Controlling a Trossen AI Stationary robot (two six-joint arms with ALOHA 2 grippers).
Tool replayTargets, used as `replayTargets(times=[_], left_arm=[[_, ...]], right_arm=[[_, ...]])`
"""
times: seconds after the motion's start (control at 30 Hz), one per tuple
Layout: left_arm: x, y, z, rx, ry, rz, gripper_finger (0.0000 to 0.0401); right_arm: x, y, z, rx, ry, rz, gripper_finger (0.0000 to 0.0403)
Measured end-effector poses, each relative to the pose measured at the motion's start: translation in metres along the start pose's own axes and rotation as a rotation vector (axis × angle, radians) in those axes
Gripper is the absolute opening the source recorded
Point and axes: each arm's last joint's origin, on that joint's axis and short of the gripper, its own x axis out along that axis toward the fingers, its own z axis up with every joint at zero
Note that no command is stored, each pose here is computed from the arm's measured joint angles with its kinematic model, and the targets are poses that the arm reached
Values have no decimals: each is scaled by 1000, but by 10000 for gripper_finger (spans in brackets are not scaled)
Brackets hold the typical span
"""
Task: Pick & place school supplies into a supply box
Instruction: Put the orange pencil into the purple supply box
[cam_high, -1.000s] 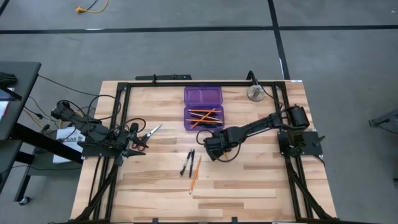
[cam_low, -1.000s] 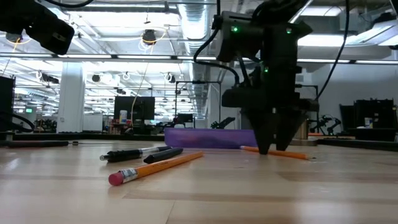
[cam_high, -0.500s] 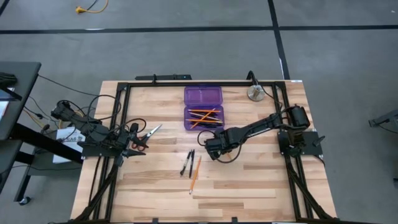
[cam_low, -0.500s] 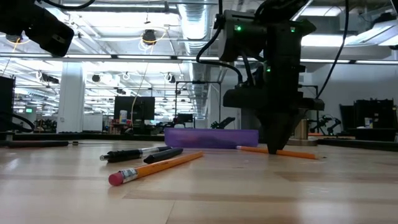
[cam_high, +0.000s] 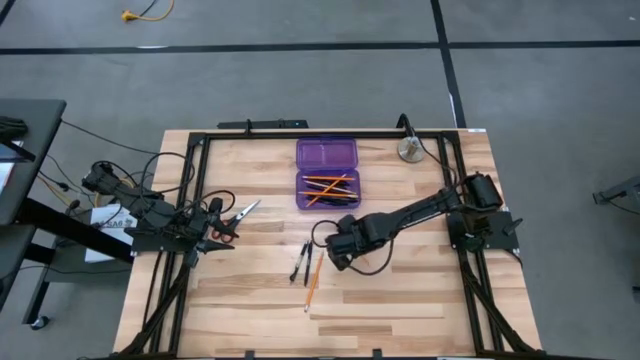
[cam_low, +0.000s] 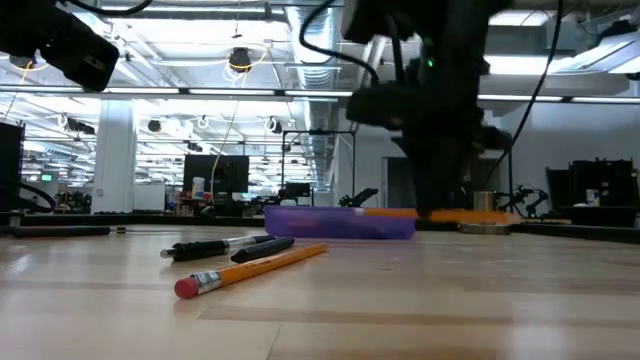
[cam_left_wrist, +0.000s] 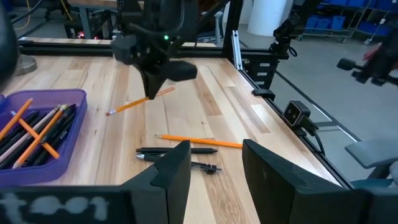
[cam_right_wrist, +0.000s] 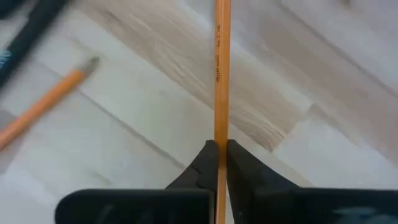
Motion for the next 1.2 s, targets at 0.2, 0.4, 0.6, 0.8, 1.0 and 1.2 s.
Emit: replayTargets(times=[0.2, 0.4, 0.6, 0.8, 1.0, 1.2], left_arm=[[0, 0, 0, 0, -1, 2, 132], [0, 0, 0, 0, -1, 9, 132], [0, 0, 0, 1, -2, 12, 132], [0, 0, 0, 1, -1, 12, 132], [0, 0, 0, 2, -1, 12, 132], [0, 0, 0, 2, -1, 12, 132]], right_arm=[[-29, 10, 16, -73, -92, -19, 1], [-60, 6, 54, -189, -205, -48, 1], [-67, -18, 100, -307, -236, -75, 1], [-62, -55, 142, -294, -216, -66, 0], [-56, -70, 171, -303, -305, 37, 3], [-33, -77, 172, -336, -217, 21, 2]])
